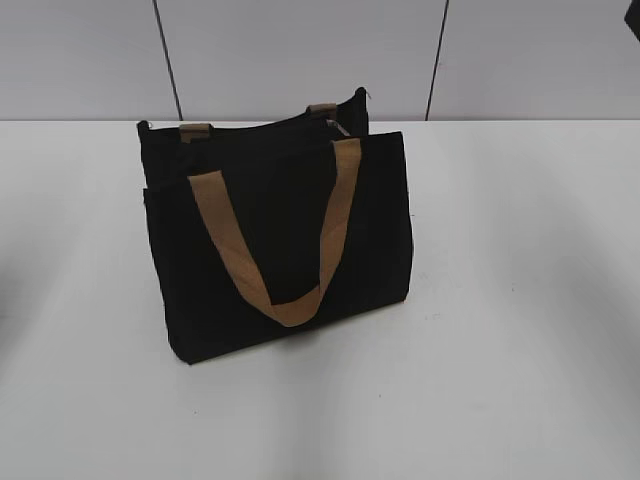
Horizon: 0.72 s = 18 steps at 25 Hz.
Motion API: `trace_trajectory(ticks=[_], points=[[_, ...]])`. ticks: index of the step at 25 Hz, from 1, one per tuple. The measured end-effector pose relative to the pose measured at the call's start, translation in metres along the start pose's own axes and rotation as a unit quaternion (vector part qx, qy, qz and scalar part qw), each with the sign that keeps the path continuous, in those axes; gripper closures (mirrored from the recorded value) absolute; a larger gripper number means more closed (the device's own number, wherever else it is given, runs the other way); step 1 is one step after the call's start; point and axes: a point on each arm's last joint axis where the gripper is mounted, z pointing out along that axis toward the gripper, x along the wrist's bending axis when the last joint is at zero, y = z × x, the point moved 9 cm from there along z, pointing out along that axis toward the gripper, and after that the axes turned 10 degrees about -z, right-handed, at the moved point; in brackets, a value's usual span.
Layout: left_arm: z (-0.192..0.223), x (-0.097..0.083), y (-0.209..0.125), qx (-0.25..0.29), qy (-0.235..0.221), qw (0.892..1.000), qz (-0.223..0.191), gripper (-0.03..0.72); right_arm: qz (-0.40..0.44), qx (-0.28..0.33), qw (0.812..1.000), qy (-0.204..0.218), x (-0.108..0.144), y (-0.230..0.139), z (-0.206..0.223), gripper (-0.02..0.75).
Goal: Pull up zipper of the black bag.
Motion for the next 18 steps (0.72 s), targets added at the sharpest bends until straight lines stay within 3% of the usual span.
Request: trace_trajectory(ticks=[4,6,8,11,14,18], points=[[0.0,0.0,0.0,0.0,0.0,0.996,0.087,0.258,0.001,-0.017,1.0,0.001,0.011,-0.017,-0.003,0.314],[-0.001,-0.002,0.001,-0.002,-0.005,0.994,0.112,0.26,0.008,-0.036,0.999,0.011,0.021,-0.025,-0.006,0.314],[-0.005,-0.008,0.005,-0.013,-0.025,0.993,0.118,0.26,0.017,-0.055,0.998,0.025,0.033,-0.035,-0.012,0.314],[-0.015,-0.029,0.012,-0.039,-0.09,0.988,0.117,0.262,0.016,-0.068,0.996,0.049,0.054,-0.055,-0.017,0.314],[-0.028,-0.056,0.018,-0.064,-0.171,0.976,0.116,0.263,0.006,-0.072,0.996,0.06,0.07,-0.081,-0.02,0.314],[-0.038,-0.076,0.02,-0.078,-0.231,0.963,0.119,0.264,0.0,-0.079,0.995,0.064,0.089,-0.115,-0.025,0.314]])
